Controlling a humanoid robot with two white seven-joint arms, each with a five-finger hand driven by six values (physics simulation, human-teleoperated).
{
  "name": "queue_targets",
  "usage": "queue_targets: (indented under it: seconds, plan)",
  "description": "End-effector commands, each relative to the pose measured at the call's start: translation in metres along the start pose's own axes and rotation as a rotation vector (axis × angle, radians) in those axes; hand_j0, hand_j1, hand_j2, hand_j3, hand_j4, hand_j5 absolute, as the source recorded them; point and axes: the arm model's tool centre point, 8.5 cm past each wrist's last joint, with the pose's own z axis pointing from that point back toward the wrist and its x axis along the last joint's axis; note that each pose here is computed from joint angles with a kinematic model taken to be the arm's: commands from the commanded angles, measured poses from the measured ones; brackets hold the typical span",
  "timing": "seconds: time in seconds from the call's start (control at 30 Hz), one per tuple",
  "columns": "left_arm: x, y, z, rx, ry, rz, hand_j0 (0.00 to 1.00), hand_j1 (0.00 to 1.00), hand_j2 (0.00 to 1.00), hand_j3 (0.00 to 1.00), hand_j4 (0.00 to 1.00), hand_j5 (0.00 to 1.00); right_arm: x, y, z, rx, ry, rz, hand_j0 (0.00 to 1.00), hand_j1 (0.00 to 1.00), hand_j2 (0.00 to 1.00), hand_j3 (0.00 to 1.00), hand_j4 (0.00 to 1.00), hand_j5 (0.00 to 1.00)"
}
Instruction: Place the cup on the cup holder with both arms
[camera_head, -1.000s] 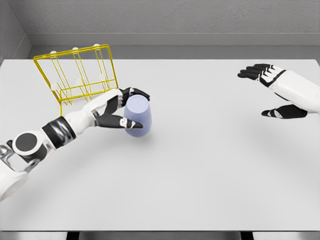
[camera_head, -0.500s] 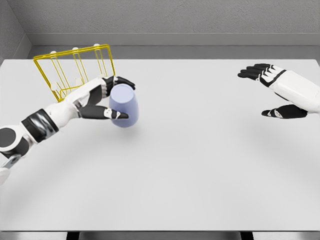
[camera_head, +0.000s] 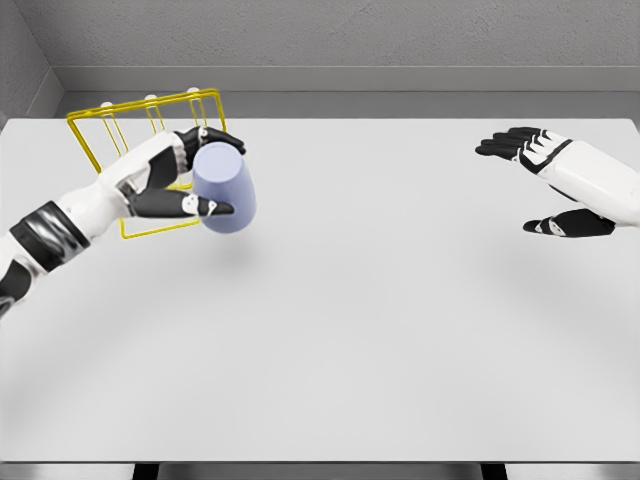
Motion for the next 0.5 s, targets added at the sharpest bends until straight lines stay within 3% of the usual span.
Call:
queue_targets:
  seconds: [0.0, 0.47]
  plan:
    - [0.004, 0.008, 0.002, 0.02, -0.01, 0.004, 0.66, 0.66, 0.66, 0.66, 0.66, 0.66, 0.0, 0.0, 0.0, -0.003, -0.001, -0.007, 1.0, 1.0, 1.0, 1.0, 1.0, 1.0]
    - [0.019, 0.024, 0.01, 0.053, -0.049, -0.007, 0.66, 0.66, 0.66, 0.66, 0.66, 0.66, 0.0, 0.0, 0.0, -0.004, -0.002, -0.006, 1.0, 1.0, 1.0, 1.0, 1.0, 1.0]
